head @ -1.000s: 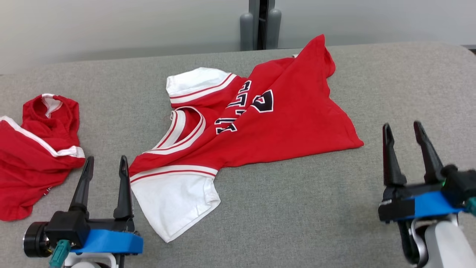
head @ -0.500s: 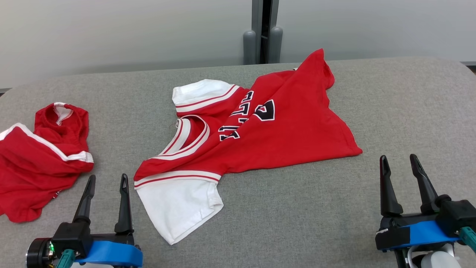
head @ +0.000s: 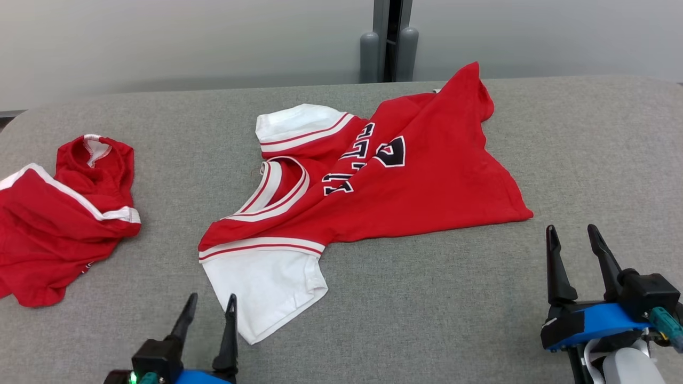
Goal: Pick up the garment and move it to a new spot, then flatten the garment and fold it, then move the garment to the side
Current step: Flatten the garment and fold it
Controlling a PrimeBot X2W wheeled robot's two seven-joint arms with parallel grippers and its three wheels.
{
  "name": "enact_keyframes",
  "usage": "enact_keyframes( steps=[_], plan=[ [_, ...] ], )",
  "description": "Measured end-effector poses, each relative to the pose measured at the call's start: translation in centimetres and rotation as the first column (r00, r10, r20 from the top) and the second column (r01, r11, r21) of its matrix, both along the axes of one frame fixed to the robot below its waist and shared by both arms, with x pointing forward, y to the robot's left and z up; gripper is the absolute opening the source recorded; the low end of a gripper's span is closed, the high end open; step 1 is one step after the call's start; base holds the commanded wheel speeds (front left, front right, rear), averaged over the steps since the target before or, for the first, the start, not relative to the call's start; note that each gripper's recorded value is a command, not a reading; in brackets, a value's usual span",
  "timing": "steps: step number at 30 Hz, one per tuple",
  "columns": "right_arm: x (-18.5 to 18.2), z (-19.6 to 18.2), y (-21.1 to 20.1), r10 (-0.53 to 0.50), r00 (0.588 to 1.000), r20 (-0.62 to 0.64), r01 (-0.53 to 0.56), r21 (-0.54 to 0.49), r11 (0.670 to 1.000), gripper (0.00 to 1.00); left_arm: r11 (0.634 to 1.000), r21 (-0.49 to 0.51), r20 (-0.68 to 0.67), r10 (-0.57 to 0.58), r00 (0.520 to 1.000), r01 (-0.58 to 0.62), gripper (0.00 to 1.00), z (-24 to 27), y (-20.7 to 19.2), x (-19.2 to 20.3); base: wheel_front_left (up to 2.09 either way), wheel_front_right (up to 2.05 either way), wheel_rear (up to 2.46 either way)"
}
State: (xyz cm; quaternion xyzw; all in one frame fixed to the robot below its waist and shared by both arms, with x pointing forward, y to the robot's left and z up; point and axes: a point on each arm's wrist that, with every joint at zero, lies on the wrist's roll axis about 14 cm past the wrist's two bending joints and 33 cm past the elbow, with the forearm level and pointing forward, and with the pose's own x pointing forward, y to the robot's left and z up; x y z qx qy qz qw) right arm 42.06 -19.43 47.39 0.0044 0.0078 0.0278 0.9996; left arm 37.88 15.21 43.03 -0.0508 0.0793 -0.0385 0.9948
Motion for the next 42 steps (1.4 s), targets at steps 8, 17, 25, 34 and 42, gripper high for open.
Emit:
enact_keyframes(
  steps=[8, 17, 25, 34, 42],
  plan=[
    [2.2, -2.8, -0.1, 0.015, 0.996, -0.09, -0.019, -0.042, 0.999, 1.0, 0.997, -0.053, -0.178, -0.067, 0.982, 0.058, 1.0, -5.1, -2.4, -2.4, 0.0, 0.0, 0.0],
    [4.6, -4.4, 0.9, 0.044, 0.99, -0.132, -0.051, -0.051, 0.997, 1.0, 0.991, -0.12, -0.238, -0.081, 0.968, 0.054, 1.0, -6.9, -3.5, -1.7, 0.0, 0.0, 0.0],
    [5.4, -6.8, 0.9, 0.049, 0.975, -0.215, -0.064, -0.067, 0.996, 1.0, 0.989, -0.125, -0.24, -0.106, 0.965, 0.077, 1.0, -7.0, -4.3, -0.8, 0.0, 0.0, 0.0],
    [6.9, -8.7, 0.2, 0.03, 0.957, -0.287, -0.057, -0.087, 0.995, 1.0, 0.99, -0.125, -0.233, -0.1, 0.967, 0.072, 1.0, -6.8, -4.2, -0.5, 0.0, 0.0, 0.0],
    [7.5, -10.8, 0.9, 0.035, 0.931, -0.364, -0.06, -0.057, 0.997, 0.3, 0.99, -0.126, -0.226, -0.093, 0.97, 0.066, 1.0, -6.6, -4.0, -0.4, 0.0, 0.0, 0.0]
  ],
)
